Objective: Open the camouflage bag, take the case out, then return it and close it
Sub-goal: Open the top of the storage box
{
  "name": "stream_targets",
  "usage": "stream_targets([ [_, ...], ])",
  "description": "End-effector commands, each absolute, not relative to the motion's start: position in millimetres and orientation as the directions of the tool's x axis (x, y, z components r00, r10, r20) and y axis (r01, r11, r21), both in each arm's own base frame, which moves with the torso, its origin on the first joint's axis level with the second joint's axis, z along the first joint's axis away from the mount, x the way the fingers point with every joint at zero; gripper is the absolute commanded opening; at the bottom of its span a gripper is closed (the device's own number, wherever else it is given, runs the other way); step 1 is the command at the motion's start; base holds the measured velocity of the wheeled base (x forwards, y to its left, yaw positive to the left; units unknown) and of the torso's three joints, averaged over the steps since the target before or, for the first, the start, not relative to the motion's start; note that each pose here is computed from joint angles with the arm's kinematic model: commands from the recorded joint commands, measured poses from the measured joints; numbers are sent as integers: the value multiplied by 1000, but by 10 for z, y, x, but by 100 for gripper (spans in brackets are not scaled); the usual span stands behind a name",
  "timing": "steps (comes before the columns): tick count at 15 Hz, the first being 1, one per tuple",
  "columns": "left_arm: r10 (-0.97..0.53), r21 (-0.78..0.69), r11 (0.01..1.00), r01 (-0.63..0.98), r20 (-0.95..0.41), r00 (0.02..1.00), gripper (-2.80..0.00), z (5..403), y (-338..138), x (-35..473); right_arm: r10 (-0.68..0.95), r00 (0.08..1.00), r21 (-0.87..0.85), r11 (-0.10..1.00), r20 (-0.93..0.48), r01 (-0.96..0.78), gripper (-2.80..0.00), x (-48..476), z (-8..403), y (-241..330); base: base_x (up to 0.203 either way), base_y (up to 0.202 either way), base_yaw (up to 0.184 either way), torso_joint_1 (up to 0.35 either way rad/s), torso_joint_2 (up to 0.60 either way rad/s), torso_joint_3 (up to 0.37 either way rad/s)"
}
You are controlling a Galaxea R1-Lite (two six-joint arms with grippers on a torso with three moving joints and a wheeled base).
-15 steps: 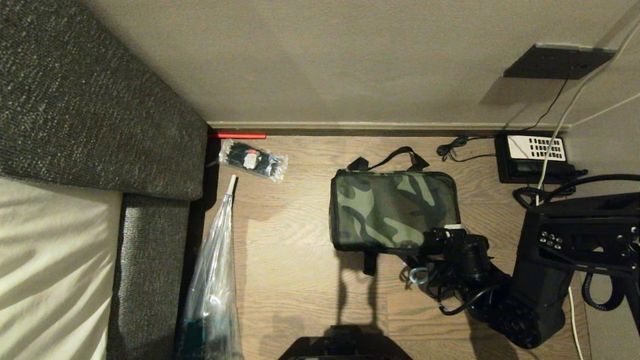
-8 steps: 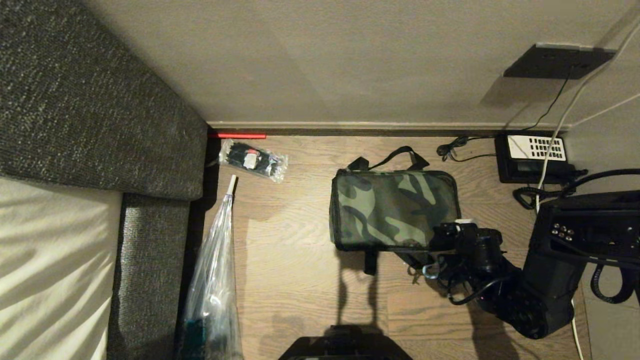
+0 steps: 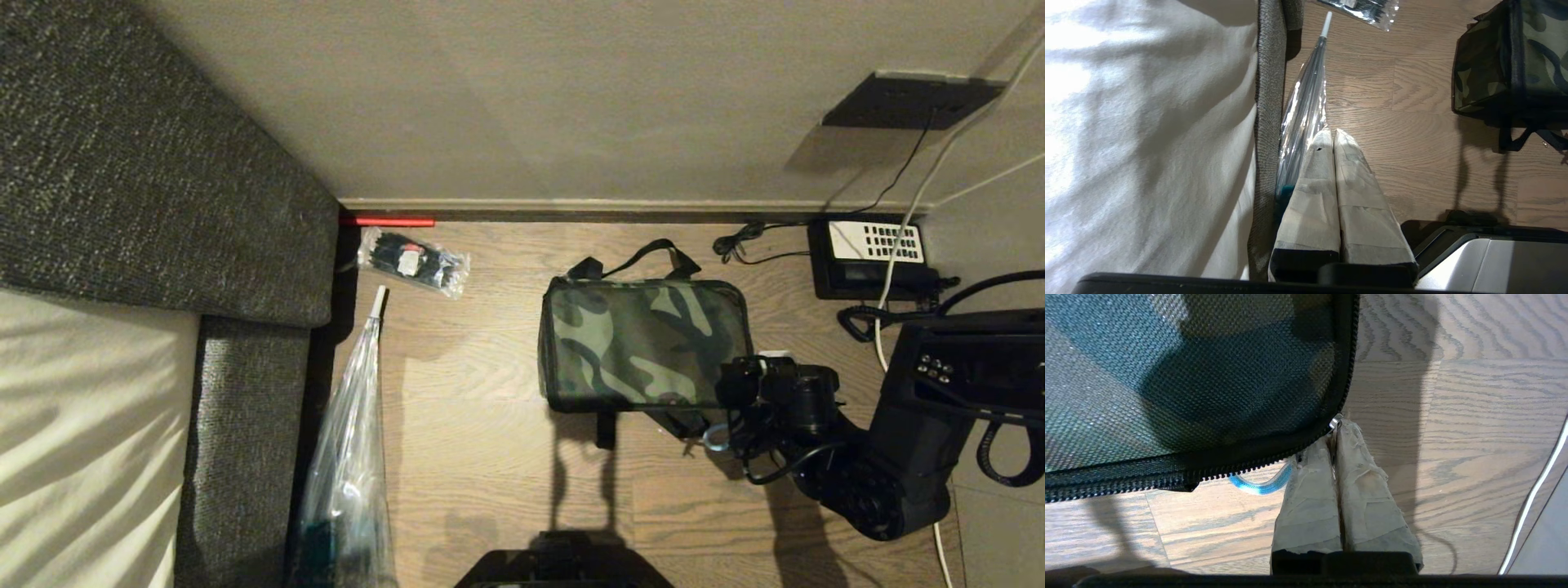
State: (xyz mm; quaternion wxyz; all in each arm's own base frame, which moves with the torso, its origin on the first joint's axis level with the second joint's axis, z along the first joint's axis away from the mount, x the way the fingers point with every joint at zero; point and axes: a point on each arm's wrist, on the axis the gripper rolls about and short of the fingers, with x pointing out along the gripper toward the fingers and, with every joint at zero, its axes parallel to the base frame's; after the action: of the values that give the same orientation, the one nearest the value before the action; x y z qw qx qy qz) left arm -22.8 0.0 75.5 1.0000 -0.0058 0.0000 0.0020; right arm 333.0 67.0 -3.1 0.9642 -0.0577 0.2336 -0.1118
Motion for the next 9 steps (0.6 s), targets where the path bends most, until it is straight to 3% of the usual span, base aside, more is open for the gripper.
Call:
stream_targets([
  [1, 5, -12, 1000, -5, 0, 1000, -280, 755, 0, -228, -255, 862, -163, 966, -438, 203, -280, 3324, -35, 617, 0, 0, 0, 0, 0, 0],
  [9, 5, -12, 1000, -5, 0, 1000, -280, 755, 0, -228, -234, 876, -148, 971, -422, 188, -280, 3442, 21, 485, 0, 0, 0, 0, 0, 0],
])
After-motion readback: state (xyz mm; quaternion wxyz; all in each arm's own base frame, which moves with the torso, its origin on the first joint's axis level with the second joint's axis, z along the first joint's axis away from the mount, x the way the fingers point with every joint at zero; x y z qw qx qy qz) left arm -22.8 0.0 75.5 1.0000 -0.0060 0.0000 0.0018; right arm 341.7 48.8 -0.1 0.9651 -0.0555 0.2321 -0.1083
